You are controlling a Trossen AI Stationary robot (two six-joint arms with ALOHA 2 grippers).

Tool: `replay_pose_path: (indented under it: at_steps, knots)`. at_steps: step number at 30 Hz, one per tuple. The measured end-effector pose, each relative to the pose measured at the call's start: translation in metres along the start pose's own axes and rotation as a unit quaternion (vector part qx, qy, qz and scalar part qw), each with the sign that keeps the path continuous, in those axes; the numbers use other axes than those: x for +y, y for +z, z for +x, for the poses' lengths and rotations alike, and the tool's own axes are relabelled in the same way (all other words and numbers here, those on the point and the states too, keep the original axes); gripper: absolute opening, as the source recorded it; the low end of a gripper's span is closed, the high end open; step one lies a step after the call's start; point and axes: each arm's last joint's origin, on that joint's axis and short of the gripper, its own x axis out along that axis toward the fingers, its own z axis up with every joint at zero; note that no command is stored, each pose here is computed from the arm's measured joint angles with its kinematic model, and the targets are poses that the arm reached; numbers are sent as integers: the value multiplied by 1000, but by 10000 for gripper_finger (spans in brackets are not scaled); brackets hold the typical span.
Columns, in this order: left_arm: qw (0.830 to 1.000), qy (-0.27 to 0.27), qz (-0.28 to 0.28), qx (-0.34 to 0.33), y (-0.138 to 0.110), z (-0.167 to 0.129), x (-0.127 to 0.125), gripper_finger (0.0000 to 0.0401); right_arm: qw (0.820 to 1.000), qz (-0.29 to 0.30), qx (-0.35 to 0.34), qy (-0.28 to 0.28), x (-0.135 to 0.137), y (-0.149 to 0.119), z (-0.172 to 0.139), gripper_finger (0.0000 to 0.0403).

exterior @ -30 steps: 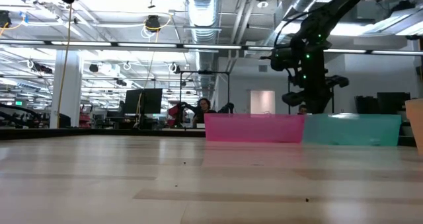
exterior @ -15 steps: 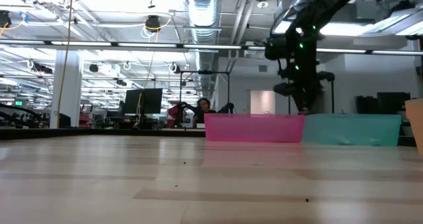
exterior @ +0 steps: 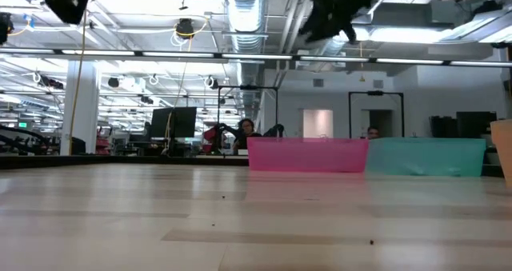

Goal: Sort silverware by color (type)
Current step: Return to Home Position

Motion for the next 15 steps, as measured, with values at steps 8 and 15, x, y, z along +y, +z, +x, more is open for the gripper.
replay_pose_path:
  at_steps: [8,15]
  knots:
    - [996,-60,-41,-43,-9,-13,17,173,978,-65,-58,191,84,-23,-34,160]
    - [997,-65,-27,-38,-19,-13,19,173,915,-126,-143,355,167,-59,-64,159]
